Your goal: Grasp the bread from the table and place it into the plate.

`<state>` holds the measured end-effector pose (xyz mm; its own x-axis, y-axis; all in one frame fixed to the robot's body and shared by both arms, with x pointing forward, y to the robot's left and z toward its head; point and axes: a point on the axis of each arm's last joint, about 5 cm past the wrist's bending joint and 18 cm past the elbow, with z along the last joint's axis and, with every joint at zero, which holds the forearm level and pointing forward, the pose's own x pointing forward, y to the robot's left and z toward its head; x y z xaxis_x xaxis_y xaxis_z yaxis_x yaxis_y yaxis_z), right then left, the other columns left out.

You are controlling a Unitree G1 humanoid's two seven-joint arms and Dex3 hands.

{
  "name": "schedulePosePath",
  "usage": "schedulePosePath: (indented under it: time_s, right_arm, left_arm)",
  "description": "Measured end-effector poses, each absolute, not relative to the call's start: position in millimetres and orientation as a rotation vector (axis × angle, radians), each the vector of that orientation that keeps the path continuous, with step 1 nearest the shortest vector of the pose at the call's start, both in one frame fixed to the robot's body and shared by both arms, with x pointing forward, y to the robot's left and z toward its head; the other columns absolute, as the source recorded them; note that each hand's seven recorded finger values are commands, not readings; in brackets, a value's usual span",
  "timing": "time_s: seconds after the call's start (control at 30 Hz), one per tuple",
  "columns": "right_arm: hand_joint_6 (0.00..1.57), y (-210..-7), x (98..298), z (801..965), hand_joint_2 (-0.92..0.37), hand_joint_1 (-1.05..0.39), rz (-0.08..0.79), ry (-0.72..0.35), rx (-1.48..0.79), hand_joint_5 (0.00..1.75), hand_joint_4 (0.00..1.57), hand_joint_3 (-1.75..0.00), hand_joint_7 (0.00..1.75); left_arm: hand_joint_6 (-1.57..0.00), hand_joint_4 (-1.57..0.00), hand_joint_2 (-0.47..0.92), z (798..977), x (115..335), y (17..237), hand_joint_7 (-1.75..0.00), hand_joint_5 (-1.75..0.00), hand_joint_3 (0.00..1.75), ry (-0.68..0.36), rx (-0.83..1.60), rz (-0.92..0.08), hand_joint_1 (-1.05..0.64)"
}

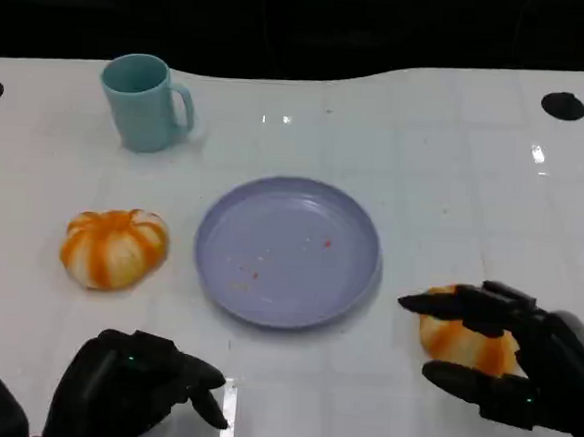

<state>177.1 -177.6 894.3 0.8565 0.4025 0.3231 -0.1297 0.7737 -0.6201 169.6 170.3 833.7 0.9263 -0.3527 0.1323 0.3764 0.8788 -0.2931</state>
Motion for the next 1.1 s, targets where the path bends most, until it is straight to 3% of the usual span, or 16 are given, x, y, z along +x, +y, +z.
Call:
schedulePosePath:
  time_s: [0.27, 0.63, 0.8, 1.1]
  right_arm:
    - [0.27, -189, 179, 910.4, -0.89, -0.57, 0.323, -0.415, -0.841, 0.5, 0.01, -0.01, 0.08]
    - [0.28, -197, 180, 932.2, -0.85, -0.5, 0.405, -0.295, -1.039, 0.44, 0.02, 0.0, 0.03]
    - [0.31, -193, 181, 931.0, -0.84, -0.49, 0.446, -0.225, -1.093, 0.44, 0.05, 0.0, 0.03]
    - [0.35, -191, 194, 921.0, -0.85, -0.47, 0.446, -0.204, -1.152, 0.43, 0.11, -0.01, 0.02]
  left_arm:
    - [-1.57, -1.15, 0.92, 832.7, 171, 170, -0.02, -1.08, 0.0, -0.074, -0.32, -0.382, -0.99]
    - [-1.56, -1.13, 0.92, 833.1, 173, 166, -0.02, -1.09, 0.01, -0.077, -0.31, -0.392, -0.99]
    - [-1.56, -1.14, 0.92, 833.0, 173, 164, -0.02, -1.08, 0.0, -0.076, -0.316, -0.383, -0.99]
    - [-1.57, -1.13, 0.92, 833.1, 173, 162, -0.02, -1.09, 0.0, -0.075, -0.32, -0.378, -0.99]
